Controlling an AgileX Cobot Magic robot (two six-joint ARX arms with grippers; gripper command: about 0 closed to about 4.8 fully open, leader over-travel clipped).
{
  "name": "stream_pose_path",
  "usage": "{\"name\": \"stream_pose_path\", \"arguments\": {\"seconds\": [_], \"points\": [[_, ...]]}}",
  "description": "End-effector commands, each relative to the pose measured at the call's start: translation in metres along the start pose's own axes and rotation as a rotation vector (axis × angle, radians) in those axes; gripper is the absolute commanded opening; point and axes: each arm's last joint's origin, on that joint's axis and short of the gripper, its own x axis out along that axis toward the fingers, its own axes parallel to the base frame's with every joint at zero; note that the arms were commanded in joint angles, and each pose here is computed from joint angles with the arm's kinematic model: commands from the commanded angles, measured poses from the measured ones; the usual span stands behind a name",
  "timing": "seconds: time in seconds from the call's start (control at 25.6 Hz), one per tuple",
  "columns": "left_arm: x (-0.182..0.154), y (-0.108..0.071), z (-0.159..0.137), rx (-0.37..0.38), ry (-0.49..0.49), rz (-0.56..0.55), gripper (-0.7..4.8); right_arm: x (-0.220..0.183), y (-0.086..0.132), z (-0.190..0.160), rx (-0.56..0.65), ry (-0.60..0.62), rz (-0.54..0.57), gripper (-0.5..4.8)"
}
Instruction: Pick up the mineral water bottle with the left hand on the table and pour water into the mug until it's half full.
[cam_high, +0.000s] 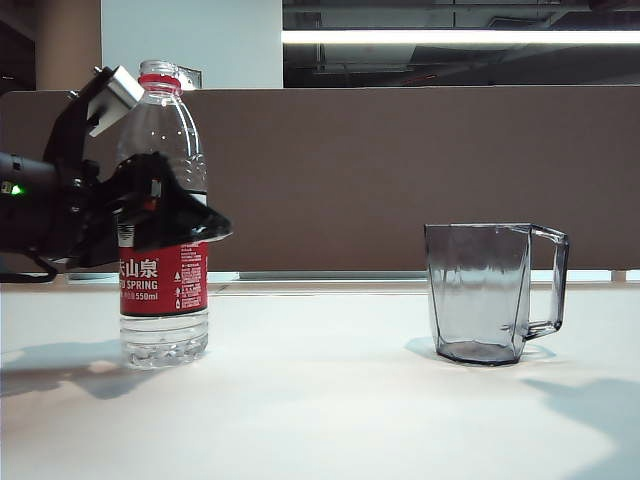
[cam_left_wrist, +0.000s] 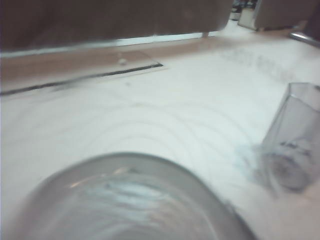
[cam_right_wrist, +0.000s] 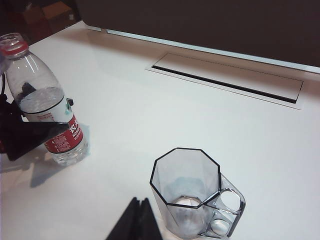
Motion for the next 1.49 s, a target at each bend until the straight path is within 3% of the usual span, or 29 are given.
{"name": "stream_pose_path", "arguments": {"seconds": [0.04,0.66,0.94,1.13,1.49], "points": [[0.000,0.000,0.002,0.008,-0.016,-0.013,2.50,-0.001,0.000,0.004,-0.004,-0.027,0.004,-0.02],[0.006,0.001,0.009,0.011,-0.040,-0.012,2.50,-0.001,0.000,0.004,-0.004,-0.027,0.004,-0.02],[0.053,-0.014,0.042,-0.020,0.054,-0.101,2.50,-0.001,0.000,0.004,-0.004,-0.027,0.004,-0.02],[0.084,-0.023,0.082,0.091,0.066,-0.148,2.50,-0.001,0.000,0.004,-0.004,-0.027,0.004,-0.02],[0.125,-0.026,0.105,0.112,0.063,-0.180,2.50,-0.001,0.000,0.004,-0.004,-0.027,0.004,-0.02]]}}
